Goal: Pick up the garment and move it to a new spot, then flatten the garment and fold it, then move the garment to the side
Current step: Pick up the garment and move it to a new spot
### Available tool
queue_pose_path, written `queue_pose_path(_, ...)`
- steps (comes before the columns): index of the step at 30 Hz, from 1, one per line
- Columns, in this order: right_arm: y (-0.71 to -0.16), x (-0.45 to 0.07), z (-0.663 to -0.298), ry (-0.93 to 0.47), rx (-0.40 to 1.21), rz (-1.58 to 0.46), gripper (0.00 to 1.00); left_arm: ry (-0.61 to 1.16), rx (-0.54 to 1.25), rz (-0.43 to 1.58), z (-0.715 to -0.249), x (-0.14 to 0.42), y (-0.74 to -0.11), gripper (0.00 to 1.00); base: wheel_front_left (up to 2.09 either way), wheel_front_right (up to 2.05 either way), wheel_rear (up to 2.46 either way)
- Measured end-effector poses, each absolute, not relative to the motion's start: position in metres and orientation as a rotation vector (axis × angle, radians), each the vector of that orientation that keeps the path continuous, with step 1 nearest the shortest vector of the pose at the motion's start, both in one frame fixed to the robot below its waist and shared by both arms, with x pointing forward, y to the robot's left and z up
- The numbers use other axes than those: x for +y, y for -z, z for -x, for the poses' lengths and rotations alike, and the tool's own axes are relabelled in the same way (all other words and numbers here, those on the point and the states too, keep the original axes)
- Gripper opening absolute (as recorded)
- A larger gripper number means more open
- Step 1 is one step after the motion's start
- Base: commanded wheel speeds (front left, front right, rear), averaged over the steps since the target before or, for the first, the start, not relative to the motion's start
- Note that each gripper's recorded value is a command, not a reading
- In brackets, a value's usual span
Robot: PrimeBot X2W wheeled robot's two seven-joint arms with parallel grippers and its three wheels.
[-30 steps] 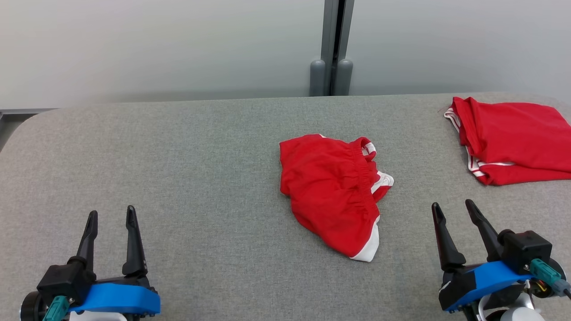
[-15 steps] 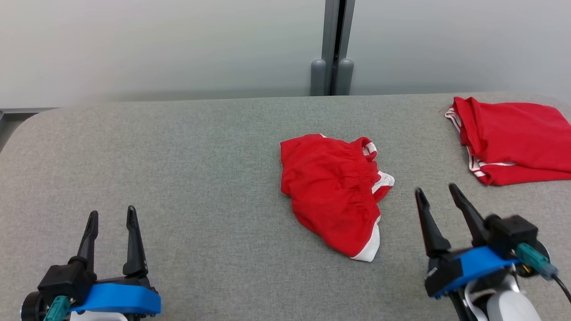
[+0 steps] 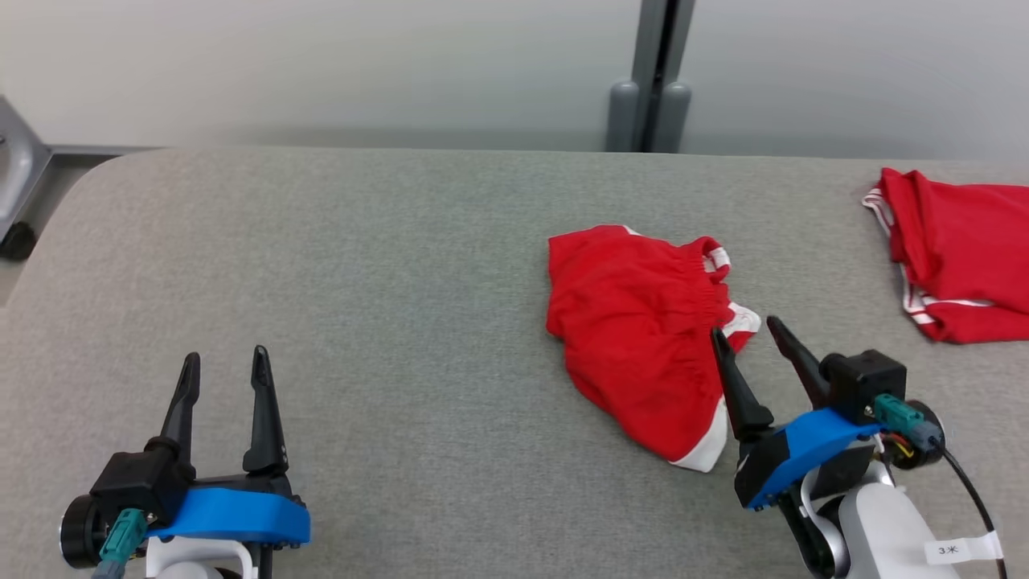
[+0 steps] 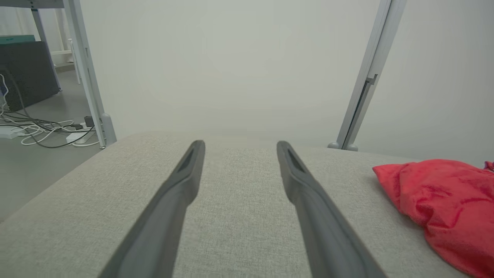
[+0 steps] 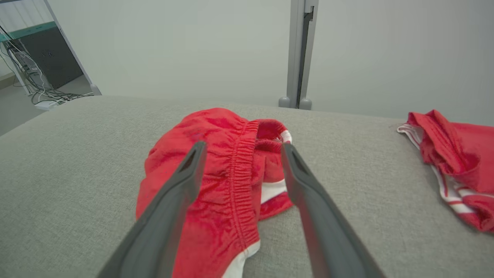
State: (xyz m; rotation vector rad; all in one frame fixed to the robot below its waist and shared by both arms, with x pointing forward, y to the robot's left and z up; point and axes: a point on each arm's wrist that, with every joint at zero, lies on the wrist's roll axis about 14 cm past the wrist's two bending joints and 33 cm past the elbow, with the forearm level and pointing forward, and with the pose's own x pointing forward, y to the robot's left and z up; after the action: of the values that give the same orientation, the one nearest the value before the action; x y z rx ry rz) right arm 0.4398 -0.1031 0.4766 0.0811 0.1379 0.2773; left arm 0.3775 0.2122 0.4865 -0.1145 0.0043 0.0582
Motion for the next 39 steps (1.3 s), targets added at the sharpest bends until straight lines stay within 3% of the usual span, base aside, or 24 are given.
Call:
queue_pose_path(12, -0.385, -0.098, -0.423, -0.273, 0.394, -0.089, 1.00, -0.124, 0.039, 0.109, -0.367, 0.233, -0.476, 1.00, 0.00, 0.00, 0.00)
queue_pose_path(19, -0.369, -0.090, -0.421, -0.280, 0.436, -0.127, 1.00, -0.137, 0.046, 0.112, -0.365, 0.236, -0.473, 1.00, 0.00, 0.00, 0.00)
queue_pose_path(20, -0.368, -0.088, -0.421, -0.284, 0.440, -0.130, 0.63, -0.137, 0.044, 0.114, -0.365, 0.235, -0.474, 1.00, 0.00, 0.00, 0.00)
queue_pose_path(21, -0.367, -0.087, -0.421, -0.287, 0.444, -0.132, 0.63, -0.137, 0.041, 0.114, -0.365, 0.235, -0.475, 1.00, 0.00, 0.00, 0.00)
queue_pose_path(22, -0.368, -0.086, -0.420, -0.288, 0.442, -0.140, 0.00, -0.136, 0.040, 0.115, -0.365, 0.235, -0.475, 1.00, 0.00, 0.00, 0.00)
queue_pose_path(28, -0.372, -0.097, -0.423, -0.239, 0.422, -0.165, 0.00, -0.123, 0.042, 0.121, -0.367, 0.229, -0.474, 1.00, 0.00, 0.00, 0.00)
queue_pose_path(39, -0.420, -0.200, -0.452, -0.023, 0.238, -0.092, 0.00, -0.094, 0.030, 0.137, -0.373, 0.217, -0.477, 1.00, 0.00, 0.00, 0.00)
